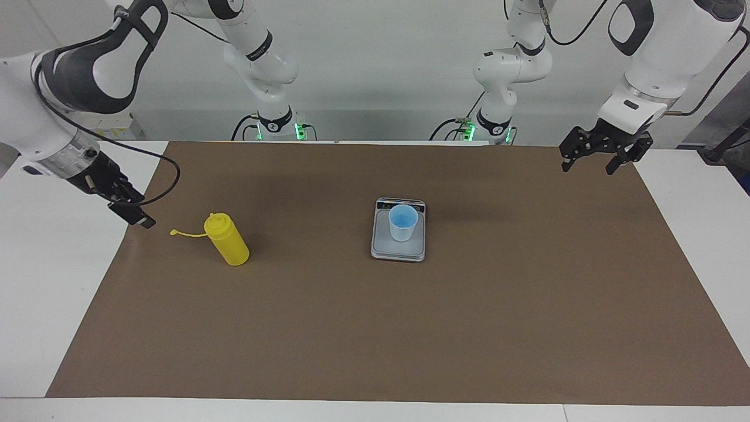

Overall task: Pour seasoning into cup on scale with both arms
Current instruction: 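Grasp the yellow squeeze bottle with the right gripper, then lift the yellow bottle and carry it over the blue cup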

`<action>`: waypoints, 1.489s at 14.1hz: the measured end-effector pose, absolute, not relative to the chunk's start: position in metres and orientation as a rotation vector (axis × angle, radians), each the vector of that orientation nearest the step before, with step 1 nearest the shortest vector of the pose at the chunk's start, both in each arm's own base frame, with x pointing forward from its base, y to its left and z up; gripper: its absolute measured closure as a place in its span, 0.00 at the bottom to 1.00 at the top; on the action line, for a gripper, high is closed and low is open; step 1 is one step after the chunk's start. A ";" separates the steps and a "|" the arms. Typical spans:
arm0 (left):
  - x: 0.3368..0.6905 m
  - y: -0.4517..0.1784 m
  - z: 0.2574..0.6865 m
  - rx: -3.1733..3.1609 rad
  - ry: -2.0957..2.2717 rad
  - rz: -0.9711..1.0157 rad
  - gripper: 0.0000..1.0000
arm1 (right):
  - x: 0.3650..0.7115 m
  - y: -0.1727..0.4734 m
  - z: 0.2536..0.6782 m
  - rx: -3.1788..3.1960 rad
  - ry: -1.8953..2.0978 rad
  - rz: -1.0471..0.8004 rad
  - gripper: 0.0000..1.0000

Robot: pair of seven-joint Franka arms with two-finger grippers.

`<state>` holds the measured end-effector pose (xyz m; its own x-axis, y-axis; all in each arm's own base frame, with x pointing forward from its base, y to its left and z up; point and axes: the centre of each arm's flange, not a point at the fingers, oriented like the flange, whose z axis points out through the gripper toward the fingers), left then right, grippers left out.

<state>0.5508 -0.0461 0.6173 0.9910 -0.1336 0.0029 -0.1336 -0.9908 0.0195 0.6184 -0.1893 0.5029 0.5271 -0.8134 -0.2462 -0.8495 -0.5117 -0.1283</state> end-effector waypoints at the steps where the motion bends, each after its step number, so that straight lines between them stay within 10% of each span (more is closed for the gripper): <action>1: 0.551 -0.047 0.617 3.115 -0.211 0.002 0.00 | 0.618 -0.206 0.489 -2.486 1.452 0.258 0.00; 21: 0.551 -0.048 0.617 3.121 -0.244 0.002 0.00 | 0.612 -0.183 0.322 -1.896 1.687 0.744 0.00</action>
<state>0.5508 -0.0482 0.6171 0.9879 -0.1551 0.0021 -0.1551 -0.9878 0.0114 0.6120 -0.1827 0.3225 0.0864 -0.7253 -0.6830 -0.9934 -0.1145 -0.0041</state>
